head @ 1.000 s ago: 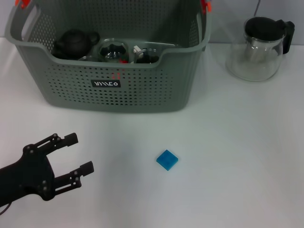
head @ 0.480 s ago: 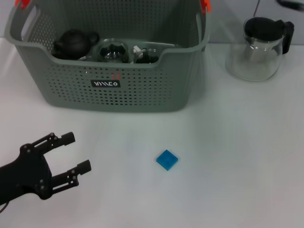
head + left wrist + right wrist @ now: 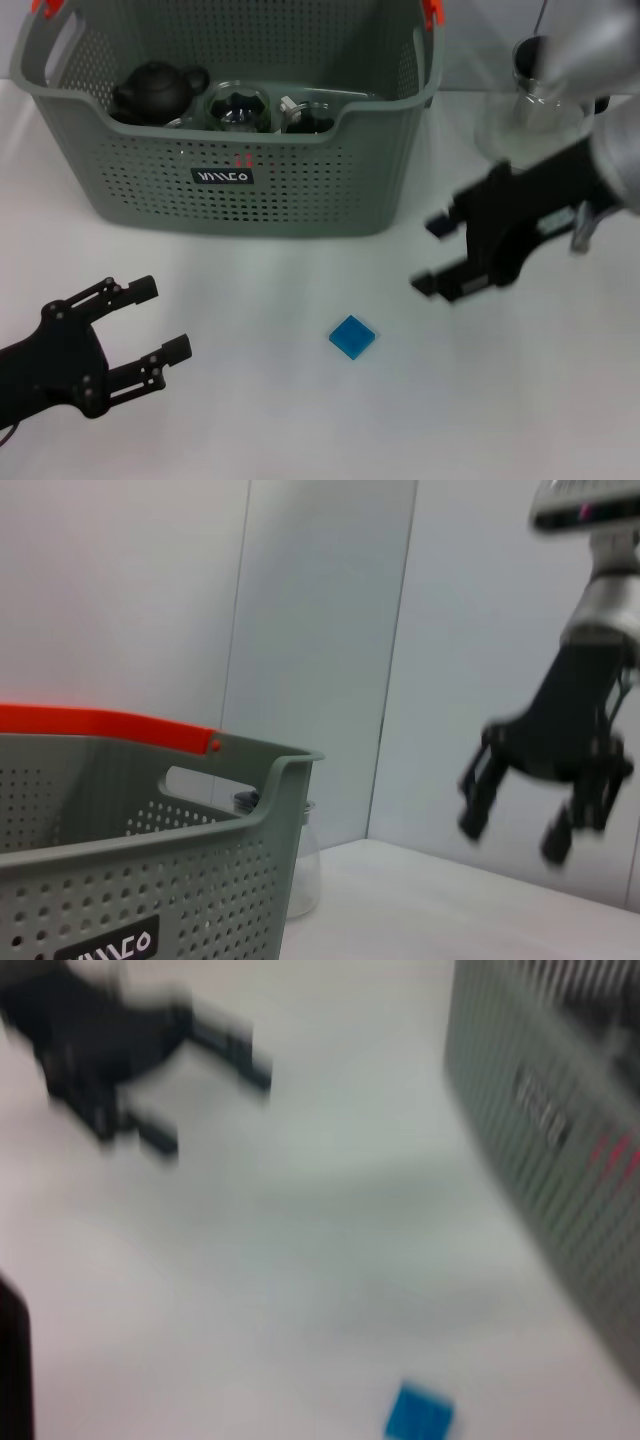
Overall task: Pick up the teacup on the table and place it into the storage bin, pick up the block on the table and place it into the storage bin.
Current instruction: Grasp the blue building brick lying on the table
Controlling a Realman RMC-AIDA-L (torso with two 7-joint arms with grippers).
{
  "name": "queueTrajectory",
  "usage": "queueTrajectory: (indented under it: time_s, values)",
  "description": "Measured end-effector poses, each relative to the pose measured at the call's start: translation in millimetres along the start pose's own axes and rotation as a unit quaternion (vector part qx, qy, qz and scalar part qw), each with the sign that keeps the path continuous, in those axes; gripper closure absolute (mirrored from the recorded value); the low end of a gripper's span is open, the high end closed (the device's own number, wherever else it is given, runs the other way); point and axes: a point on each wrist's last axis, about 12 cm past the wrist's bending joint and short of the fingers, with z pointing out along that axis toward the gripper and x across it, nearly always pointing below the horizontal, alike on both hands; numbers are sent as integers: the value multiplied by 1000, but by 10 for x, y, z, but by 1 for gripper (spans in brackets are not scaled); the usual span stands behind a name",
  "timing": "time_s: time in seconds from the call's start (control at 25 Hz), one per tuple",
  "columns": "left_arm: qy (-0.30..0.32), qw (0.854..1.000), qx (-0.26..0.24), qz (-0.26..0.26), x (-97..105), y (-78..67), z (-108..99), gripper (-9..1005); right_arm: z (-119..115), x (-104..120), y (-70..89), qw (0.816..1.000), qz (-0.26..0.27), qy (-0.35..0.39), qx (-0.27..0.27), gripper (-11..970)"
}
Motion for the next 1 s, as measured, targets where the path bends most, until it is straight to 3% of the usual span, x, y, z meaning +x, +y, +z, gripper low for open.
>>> queueTrajectory:
  time_s: [0.16, 0.4, 0.56, 0.76, 1.0]
  values:
    - [0, 1000, -1, 0, 7, -1, 7, 198, 278, -83, 48, 997, 11, 79, 8, 297]
    - [0, 1000, -5, 0, 11, 0, 2, 198, 605, -114, -142, 978, 168, 127, 10, 359]
    - [-1, 1000, -7, 0, 11, 3, -5, 198, 815, -106, -199, 963, 227, 145, 6, 367]
    - [-2, 1000, -8, 0, 11, 6, -2, 198, 952, -209, -120, 965, 232, 125, -17, 365]
    - [-2, 1000, -8, 0, 7, 11, 2, 198, 1172, -244, 14, 974, 174, 146, 10, 365]
